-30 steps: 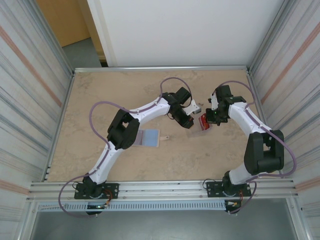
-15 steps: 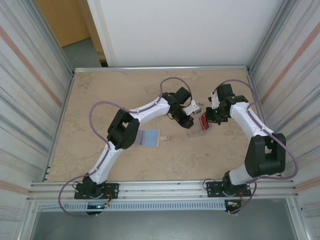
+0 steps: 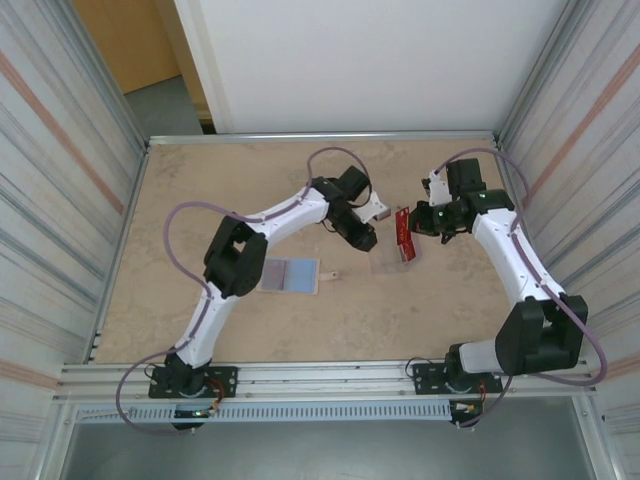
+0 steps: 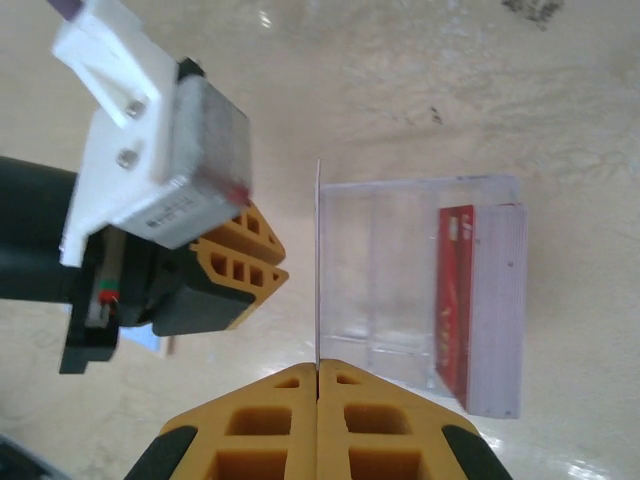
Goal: Put the credit cards into the card holder
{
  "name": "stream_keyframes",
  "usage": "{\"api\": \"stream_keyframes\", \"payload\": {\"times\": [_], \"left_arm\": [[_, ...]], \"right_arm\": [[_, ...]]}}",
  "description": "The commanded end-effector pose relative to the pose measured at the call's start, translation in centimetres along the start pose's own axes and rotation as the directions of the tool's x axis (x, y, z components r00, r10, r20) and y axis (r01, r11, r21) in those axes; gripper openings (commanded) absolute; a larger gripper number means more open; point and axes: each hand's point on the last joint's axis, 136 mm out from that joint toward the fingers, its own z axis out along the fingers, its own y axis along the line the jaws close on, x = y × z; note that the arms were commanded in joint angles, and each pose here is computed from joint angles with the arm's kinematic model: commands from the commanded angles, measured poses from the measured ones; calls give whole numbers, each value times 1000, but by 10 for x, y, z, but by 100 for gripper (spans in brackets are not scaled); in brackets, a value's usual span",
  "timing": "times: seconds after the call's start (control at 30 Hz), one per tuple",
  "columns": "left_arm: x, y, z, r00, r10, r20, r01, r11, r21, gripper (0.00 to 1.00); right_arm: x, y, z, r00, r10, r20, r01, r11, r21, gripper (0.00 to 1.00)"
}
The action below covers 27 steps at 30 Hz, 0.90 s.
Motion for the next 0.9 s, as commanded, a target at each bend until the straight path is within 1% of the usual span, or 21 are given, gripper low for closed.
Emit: {"api": "stream_keyframes", "payload": {"times": [0.0, 0.03, 0.13, 0.27, 0.3, 0.37, 0.47, 0.5, 0.57, 0.63, 0.67, 0.73, 0.87], "left_arm": [[-11, -12, -64, 996, 7, 89, -5, 1000, -19, 24], [-10, -14, -80, 993, 6, 114, -3, 1000, -25, 26], [3, -13, -114, 985, -7, 173, 11, 1000, -21, 33], [21, -9, -163, 956, -65, 286, 56, 998, 41, 43], [25, -10, -175, 944, -76, 322, 61, 996, 58, 46], [31, -10, -203, 905, -101, 414, 68, 993, 94, 57], [46, -12, -232, 835, -155, 527, 71, 982, 175, 72], [49, -13, -238, 816, -169, 553, 67, 977, 200, 74], [57, -15, -244, 782, -201, 590, 54, 965, 257, 75], [60, -26, -246, 768, -203, 607, 2, 949, 315, 75], [61, -34, -247, 768, -195, 611, -39, 937, 348, 74], [62, -43, -250, 765, -191, 615, -83, 918, 388, 72], [62, -52, -255, 768, -162, 620, -133, 906, 401, 70]], "right_arm": [[-5, 25, -19, 998, 41, 36, -37, 994, -107, 0], [-6, 32, -22, 997, 52, 48, -45, 989, -144, 0], [-11, 59, -30, 991, 80, 106, -47, 957, -286, 0], [-17, 94, -34, 978, 122, 171, -28, 884, -467, 0], [-18, 102, -34, 975, 121, 186, -13, 868, -496, 0], [-15, 123, -30, 973, 115, 202, 16, 833, -553, 0], [-10, 155, -25, 972, 75, 222, 81, 782, -618, 0], [-8, 162, -22, 971, 67, 229, 96, 770, -631, 0], [-1, 183, -18, 968, 40, 247, 141, 731, -668, 0], [2, 197, -16, 961, 35, 273, 170, 704, -689, 0], [3, 202, -15, 959, 38, 282, 179, 688, -703, 0], [1, 211, -15, 955, 52, 292, 187, 660, -727, 0], [-2, 220, -16, 953, 68, 295, 190, 624, -758, 0]]}}
